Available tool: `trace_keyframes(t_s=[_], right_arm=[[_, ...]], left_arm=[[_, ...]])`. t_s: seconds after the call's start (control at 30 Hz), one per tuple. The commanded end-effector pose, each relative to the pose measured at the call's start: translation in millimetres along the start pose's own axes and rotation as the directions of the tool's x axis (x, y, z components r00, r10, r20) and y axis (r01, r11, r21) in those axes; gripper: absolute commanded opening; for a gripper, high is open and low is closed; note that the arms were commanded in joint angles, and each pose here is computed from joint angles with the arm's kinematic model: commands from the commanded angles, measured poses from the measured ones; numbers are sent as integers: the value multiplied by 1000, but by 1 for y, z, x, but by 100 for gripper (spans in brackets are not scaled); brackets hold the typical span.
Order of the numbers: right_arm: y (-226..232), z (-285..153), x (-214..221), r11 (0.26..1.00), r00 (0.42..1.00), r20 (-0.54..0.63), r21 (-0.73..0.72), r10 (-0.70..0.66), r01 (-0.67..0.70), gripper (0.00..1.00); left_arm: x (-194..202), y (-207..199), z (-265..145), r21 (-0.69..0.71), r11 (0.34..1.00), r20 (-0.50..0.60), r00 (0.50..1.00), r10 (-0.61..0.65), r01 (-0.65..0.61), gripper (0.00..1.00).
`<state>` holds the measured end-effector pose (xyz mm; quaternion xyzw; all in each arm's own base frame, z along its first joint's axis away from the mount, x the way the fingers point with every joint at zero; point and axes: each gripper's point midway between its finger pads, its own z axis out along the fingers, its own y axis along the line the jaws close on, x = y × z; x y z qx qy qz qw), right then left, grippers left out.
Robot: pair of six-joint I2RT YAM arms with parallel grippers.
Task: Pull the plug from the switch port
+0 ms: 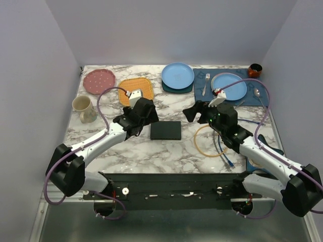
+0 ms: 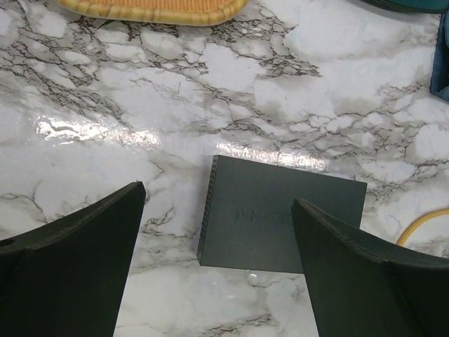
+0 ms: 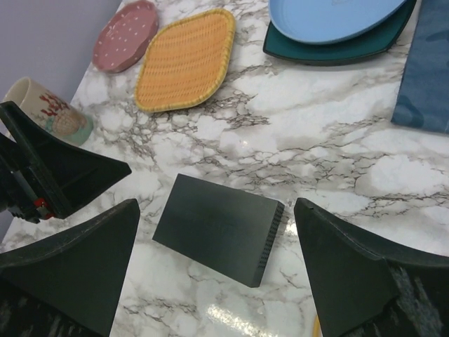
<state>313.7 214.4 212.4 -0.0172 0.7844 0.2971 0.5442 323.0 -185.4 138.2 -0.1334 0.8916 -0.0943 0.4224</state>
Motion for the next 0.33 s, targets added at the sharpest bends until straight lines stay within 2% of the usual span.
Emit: trace_keyframes(t_s=[0.0, 0.07, 0.2, 0.3], right_arm=[[6, -3, 7, 1000, 998, -63, -21, -18, 17, 100], [6, -10, 6, 1000, 999, -50, -28, -15, 13, 100], [10, -22, 1, 999, 1000, -9, -51, 2, -3, 100], [18, -29, -2, 996, 1000, -2, -90, 19, -19, 100]], left_arm=[[-12, -10, -20, 125, 992, 65, 998, 4, -13, 99], [-13, -15, -28, 177, 984, 69, 997, -41, 28, 99], [-7, -19, -30, 218, 975, 46, 998, -47, 36, 99], [0, -17, -24, 180, 983, -4, 1000, -25, 25, 99]])
